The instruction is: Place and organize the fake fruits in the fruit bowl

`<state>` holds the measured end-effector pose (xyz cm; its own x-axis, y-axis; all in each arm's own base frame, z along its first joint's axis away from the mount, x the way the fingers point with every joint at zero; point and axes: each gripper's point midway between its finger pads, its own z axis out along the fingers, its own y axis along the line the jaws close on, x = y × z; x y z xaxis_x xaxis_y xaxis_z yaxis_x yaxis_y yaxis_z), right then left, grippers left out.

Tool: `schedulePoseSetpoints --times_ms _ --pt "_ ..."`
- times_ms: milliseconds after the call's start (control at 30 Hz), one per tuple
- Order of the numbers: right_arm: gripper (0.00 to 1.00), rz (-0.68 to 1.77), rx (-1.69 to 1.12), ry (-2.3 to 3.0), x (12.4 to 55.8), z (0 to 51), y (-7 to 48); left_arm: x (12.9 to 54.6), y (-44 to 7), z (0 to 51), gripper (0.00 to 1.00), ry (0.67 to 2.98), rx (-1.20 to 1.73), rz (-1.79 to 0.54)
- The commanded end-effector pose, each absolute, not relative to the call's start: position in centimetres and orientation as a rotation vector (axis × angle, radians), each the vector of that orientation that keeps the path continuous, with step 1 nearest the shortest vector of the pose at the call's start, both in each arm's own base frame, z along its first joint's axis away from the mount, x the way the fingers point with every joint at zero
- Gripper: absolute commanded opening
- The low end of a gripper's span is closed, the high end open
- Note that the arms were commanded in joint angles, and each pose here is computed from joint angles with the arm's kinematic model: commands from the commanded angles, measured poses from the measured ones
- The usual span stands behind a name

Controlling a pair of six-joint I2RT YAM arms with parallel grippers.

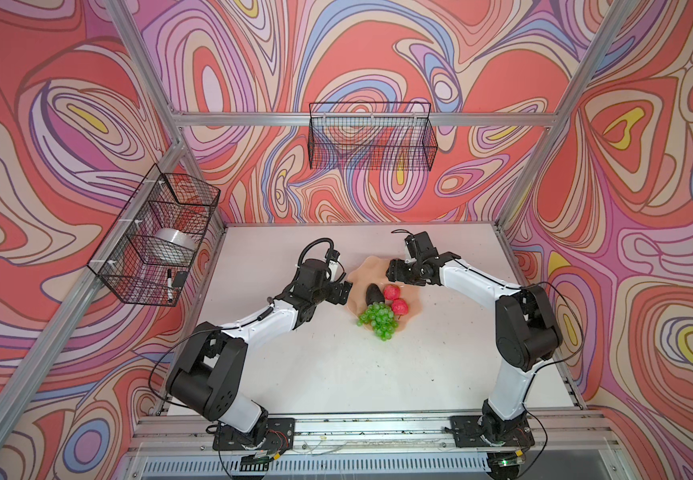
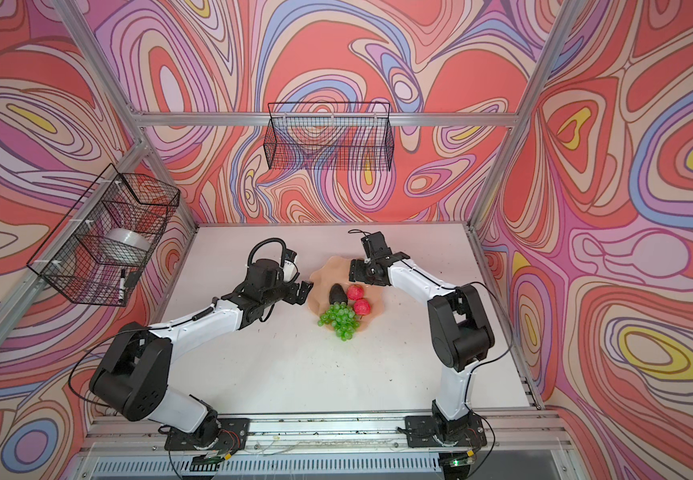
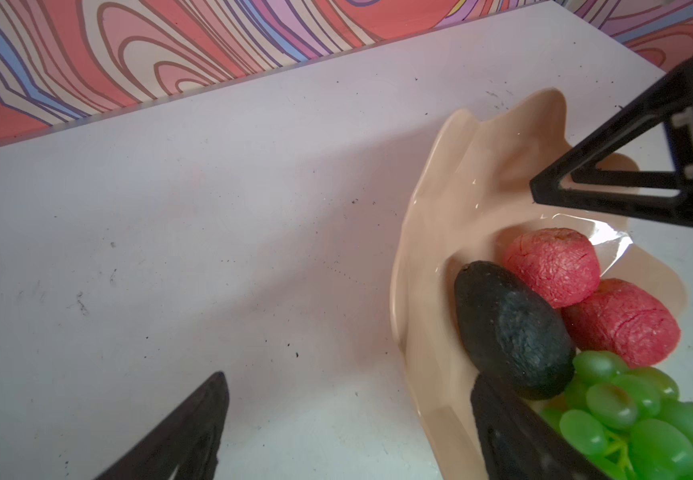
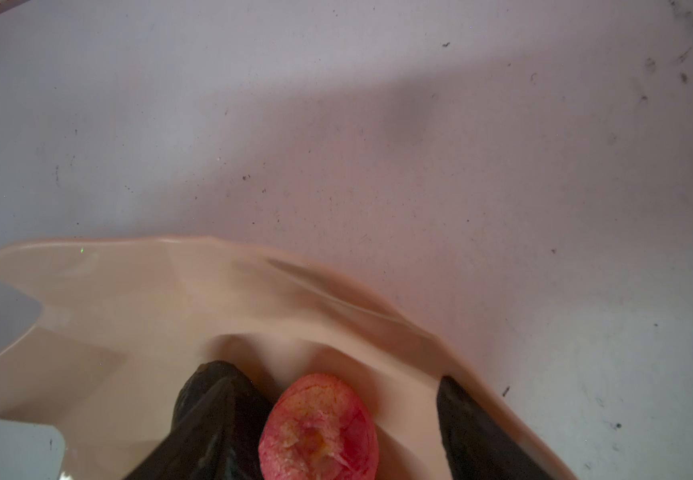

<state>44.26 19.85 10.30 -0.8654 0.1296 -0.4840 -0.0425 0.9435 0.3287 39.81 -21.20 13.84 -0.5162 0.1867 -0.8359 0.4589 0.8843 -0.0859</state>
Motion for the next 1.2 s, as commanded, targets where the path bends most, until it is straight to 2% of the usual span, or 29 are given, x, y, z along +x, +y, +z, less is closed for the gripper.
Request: schedulePoseSetpoints --times_ms 0,367,500,833,1033,1167 --pt "0.79 0.448 0.072 2.559 45.6 10.5 20.0 41.0 -22.6 15.3 0.91 2.066 0.457 -0.457" --pt "0.78 0.46 0.056 2.583 46.5 9.3 20.7 42.4 -25.9 14.2 0.9 2.074 0.513 -0.646" --pt "0.78 0.464 0.055 2.586 46.5 9.2 20.8 43.0 -26.6 13.1 0.86 2.116 0.524 -0.671" --pt "0.77 0.465 0.037 2.593 46.4 9.2 20.8 44.0 -27.0 11.0 0.53 2.205 0.522 -0.662" --pt "0.77 0.492 0.021 2.598 46.3 9.1 21.3 44.6 -26.9 9.6 0.27 2.295 0.475 -0.696" --pt "0.77 0.497 0.001 2.59 46.2 9.8 21.3 44.9 -26.6 9.1 0.2 2.351 0.44 -0.738"
